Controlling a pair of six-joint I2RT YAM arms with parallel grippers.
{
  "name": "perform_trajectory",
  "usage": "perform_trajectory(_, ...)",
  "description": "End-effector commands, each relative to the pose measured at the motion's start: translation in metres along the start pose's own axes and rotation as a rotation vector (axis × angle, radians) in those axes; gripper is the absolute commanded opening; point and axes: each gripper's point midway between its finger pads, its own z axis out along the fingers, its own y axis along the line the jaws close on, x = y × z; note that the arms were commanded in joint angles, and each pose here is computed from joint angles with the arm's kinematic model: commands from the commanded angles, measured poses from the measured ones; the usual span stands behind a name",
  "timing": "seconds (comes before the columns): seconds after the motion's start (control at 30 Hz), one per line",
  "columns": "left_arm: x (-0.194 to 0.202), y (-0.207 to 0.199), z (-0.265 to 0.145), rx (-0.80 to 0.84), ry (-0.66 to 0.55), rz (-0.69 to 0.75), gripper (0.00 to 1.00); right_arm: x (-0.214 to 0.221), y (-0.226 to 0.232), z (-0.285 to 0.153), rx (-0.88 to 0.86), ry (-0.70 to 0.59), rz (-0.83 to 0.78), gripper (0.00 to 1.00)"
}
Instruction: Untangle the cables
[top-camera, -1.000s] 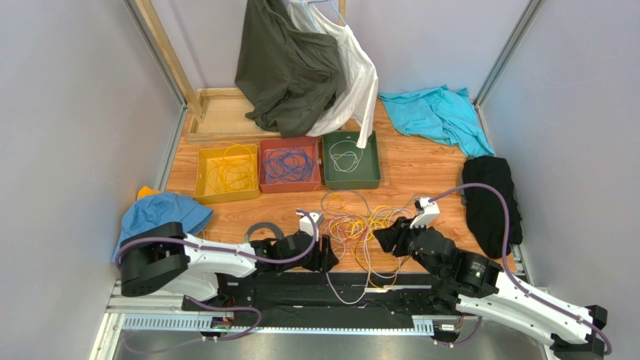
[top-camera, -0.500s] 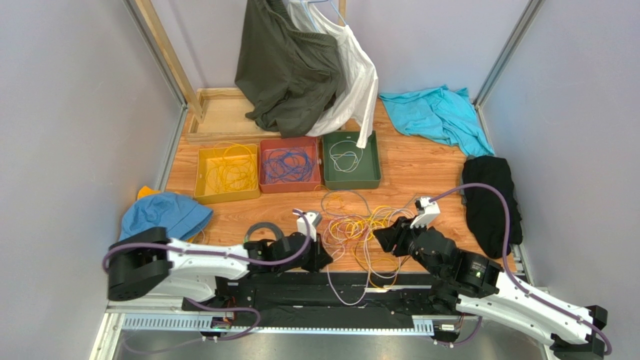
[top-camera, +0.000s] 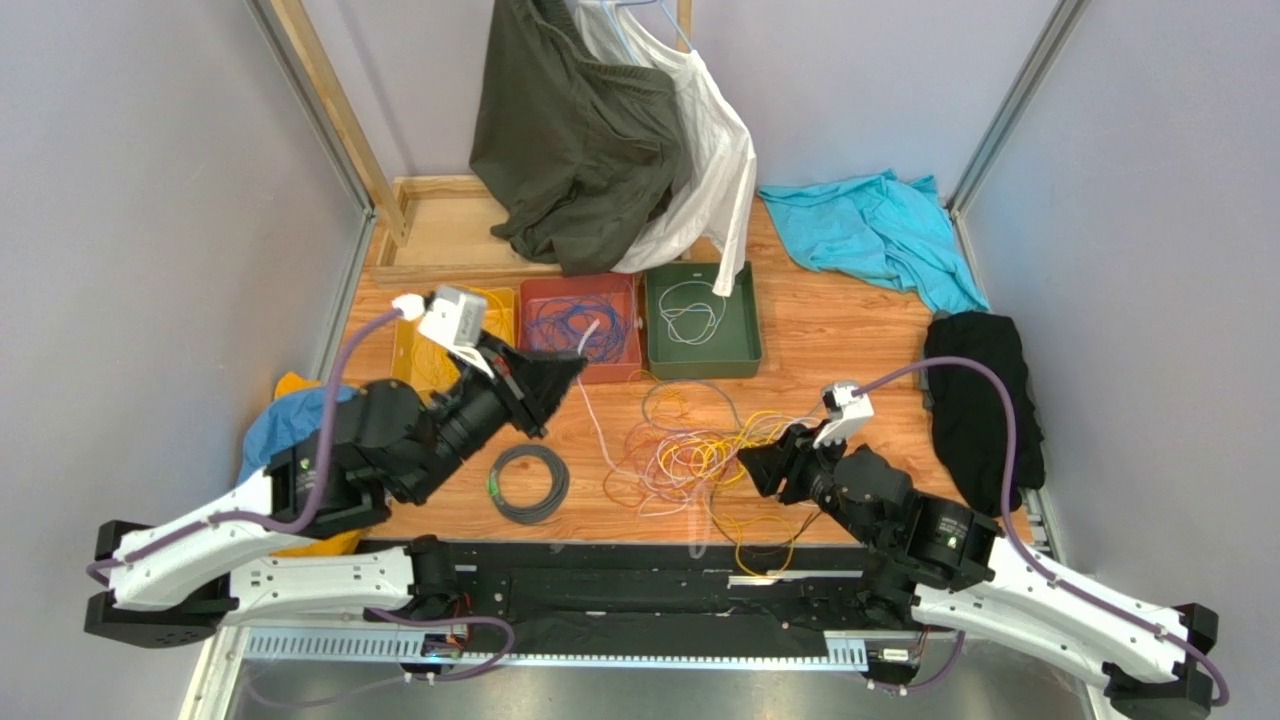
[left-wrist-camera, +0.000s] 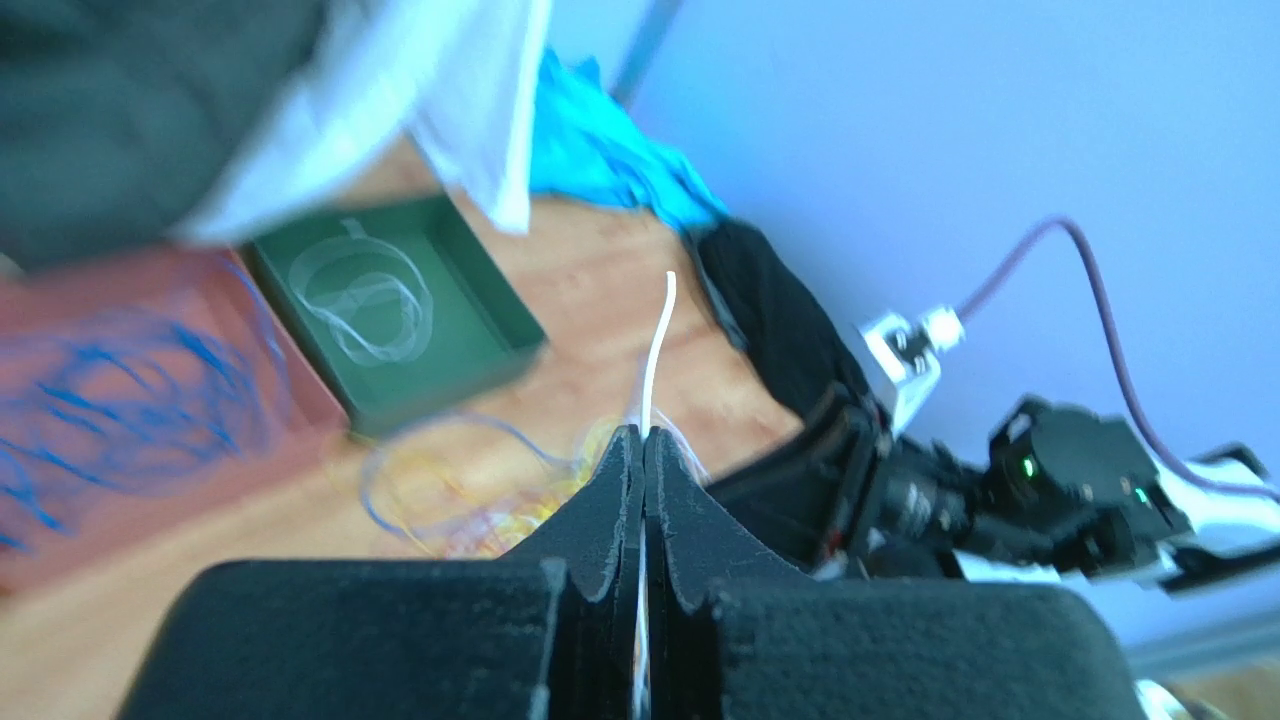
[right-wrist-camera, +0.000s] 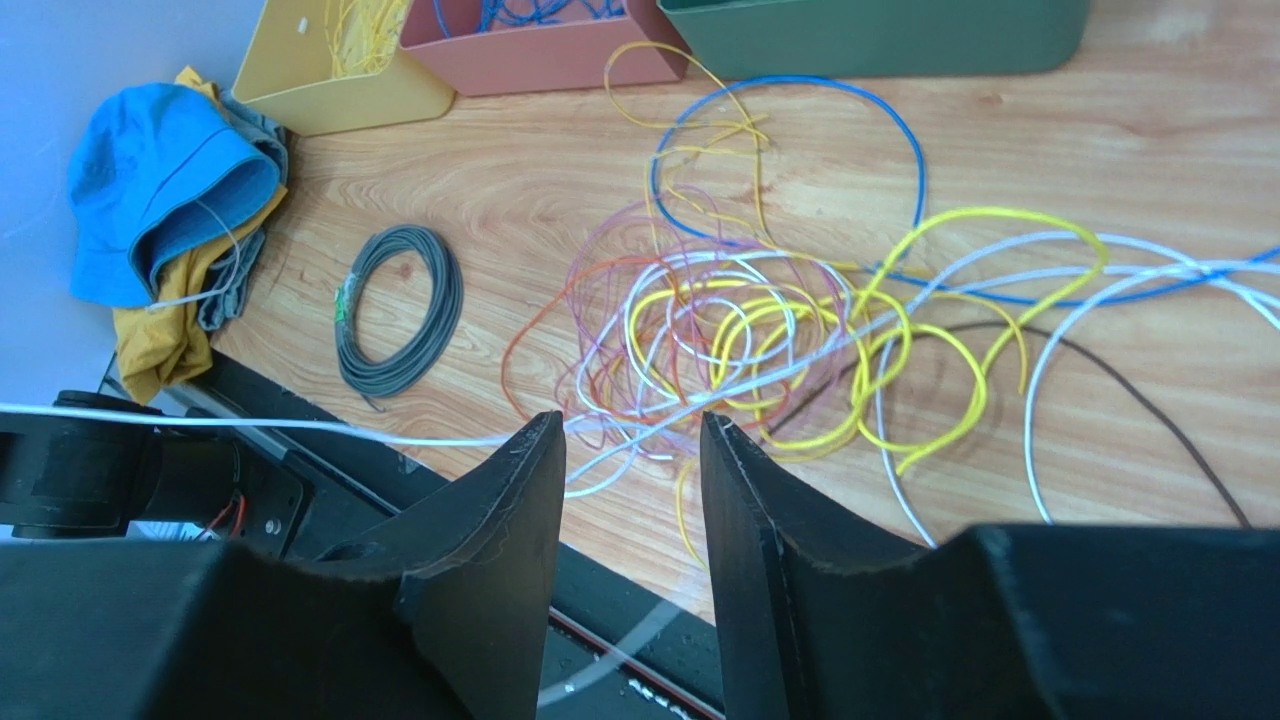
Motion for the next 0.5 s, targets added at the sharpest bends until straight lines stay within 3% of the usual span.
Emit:
perform_trajectory(0.0, -0.054, 0.009, 0.0, -0.129, -0.036, 0.293, 0.0, -0.043, 0.043, -0.001, -0.118, -0.092, -0.026, 0.44)
perform_trajectory(0.07, -0.074, 0.004, 0.005, -0.156, -0.046, 0.37, 0.0, -0.049, 0.05, 0.0, -0.126, -0.1, -0.043, 0.45)
perform_trajectory(0.1, -0.106, -0.005, -0.002, -0.157, -0.106, 0.354, 0.0, -0.052, 0.051, 0.0, -0.129, -0.106, -0.057, 0.46)
perform_trajectory(0.17, -0.125, -0.013, 0.003, -0.169, -0.122, 0.417, 0.0, -0.057, 0.055, 0.0, -0.133, -0.117, -0.065, 0.47)
perform_trajectory(0.2, -0.153, -0.019, -0.004, -0.174, -0.174, 0.402, 0.0, -0.059, 0.056, 0.001, -0.134, -0.121, -0.075, 0.48)
perform_trajectory(0.47, -0.223, -0.044, 0.005, -0.244, -0.262, 0.542, 0.0, -0.043, 0.055, 0.013, -0.144, -0.095, -0.101, 0.5)
